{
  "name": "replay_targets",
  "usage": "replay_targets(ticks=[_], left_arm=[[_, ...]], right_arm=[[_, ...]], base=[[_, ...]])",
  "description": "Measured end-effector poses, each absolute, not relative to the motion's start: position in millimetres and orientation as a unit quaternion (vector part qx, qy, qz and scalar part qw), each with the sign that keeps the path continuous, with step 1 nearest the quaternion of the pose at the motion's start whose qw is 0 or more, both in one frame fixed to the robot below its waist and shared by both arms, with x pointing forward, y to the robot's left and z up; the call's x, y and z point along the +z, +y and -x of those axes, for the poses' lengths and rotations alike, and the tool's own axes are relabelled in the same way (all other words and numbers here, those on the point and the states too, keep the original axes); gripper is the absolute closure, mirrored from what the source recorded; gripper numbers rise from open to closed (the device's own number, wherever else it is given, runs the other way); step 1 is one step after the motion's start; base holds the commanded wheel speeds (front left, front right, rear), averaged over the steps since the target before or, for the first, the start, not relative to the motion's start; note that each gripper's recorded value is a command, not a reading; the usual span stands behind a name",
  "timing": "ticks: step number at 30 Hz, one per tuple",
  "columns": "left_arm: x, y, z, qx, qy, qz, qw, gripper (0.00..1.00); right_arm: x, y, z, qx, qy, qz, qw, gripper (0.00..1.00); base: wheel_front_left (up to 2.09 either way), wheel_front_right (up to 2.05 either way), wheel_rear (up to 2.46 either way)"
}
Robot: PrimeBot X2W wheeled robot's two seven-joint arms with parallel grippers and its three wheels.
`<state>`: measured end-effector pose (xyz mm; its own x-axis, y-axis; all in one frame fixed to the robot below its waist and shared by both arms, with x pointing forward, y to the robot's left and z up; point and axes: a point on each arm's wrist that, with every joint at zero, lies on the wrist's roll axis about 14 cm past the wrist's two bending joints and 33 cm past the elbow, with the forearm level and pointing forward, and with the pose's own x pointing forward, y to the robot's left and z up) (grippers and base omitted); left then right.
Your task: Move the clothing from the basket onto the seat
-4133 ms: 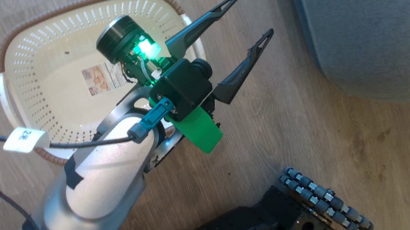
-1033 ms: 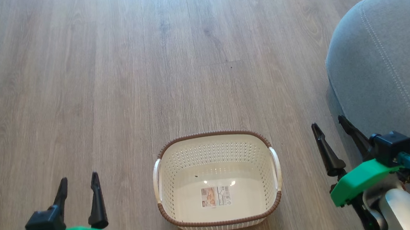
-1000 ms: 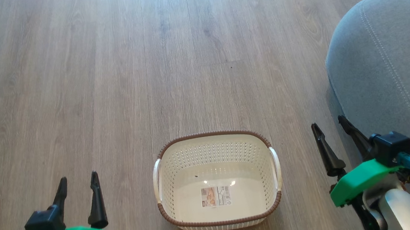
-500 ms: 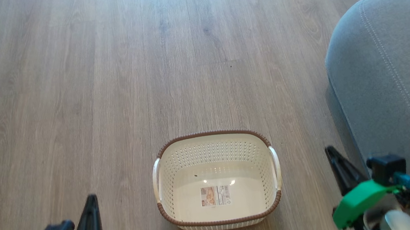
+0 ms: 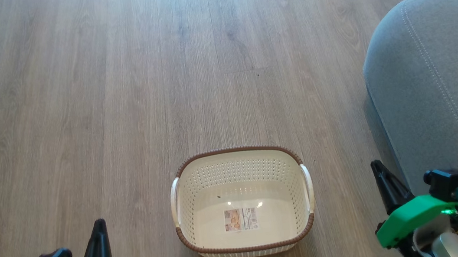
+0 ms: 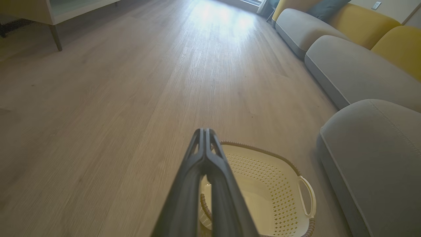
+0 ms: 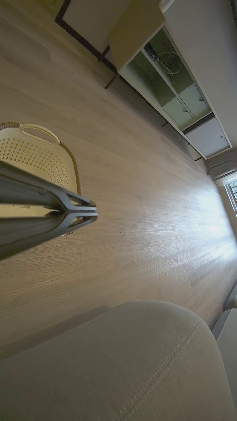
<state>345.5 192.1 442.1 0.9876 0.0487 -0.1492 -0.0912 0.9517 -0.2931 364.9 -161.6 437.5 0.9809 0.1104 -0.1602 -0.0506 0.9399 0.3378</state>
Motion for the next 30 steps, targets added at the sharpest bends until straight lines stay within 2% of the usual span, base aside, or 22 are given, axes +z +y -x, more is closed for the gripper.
replay_targets(ticks=[30], left_arm=[[444, 195, -352, 0.06, 0.075, 0.314, 0.945, 1.0]], right_arm=[[445, -178, -369, -0.011, 0.086, -0.325, 0.942, 1.0]], base=[[0.0, 0.0, 0.0]])
